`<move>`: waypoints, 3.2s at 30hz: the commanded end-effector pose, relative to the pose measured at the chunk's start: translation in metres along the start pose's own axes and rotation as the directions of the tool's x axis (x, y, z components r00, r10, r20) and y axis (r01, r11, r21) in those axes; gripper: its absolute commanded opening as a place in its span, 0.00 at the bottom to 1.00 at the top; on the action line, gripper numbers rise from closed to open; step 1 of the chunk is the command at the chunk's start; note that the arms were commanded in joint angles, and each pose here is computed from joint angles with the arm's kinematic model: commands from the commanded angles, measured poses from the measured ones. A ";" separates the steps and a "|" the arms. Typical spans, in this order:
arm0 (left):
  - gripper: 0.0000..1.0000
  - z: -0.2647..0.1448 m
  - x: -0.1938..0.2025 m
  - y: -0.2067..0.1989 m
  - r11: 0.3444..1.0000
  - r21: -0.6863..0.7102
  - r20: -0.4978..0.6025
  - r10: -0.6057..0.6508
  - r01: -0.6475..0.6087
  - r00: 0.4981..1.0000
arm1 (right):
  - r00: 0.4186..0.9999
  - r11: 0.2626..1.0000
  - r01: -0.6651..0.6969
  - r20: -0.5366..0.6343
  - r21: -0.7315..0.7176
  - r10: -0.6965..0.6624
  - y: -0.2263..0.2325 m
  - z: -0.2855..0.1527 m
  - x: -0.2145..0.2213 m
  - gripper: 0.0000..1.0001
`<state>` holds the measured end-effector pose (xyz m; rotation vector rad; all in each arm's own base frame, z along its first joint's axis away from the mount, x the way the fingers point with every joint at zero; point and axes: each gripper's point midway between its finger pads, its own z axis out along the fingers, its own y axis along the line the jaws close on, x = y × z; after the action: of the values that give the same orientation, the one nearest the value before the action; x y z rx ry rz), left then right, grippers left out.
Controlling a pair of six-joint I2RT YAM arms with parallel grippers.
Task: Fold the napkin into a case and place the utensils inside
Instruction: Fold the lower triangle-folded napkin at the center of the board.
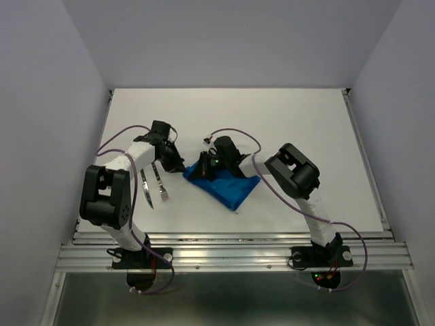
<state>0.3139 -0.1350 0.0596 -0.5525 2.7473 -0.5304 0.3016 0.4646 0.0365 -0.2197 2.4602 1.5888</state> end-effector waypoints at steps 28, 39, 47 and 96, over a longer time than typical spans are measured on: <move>0.08 0.032 -0.009 -0.018 0.999 0.003 -0.039 0.041 -0.041 0.998 | 1.000 0.999 -0.006 0.007 -0.035 0.006 0.007 -0.002 -0.012 0.35; 0.05 0.054 0.005 0.006 0.996 -0.080 -0.098 0.022 -0.030 0.995 | 0.993 0.997 0.048 0.107 0.057 -0.053 0.021 -0.033 -0.020 0.69; 0.05 0.055 0.005 0.008 0.996 -0.085 -0.098 0.026 -0.035 0.995 | 0.989 0.984 0.083 0.109 0.156 -0.101 0.006 -0.056 -0.005 0.68; 0.05 0.060 0.009 0.010 0.992 -0.110 -0.122 0.045 -0.058 0.992 | 0.839 0.491 0.319 0.000 0.811 -0.543 -0.002 -0.145 0.072 0.25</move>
<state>0.3340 -0.1594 0.0209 -0.5151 2.8446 -0.5422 0.2048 0.3371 0.0483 -0.5277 2.4266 0.2404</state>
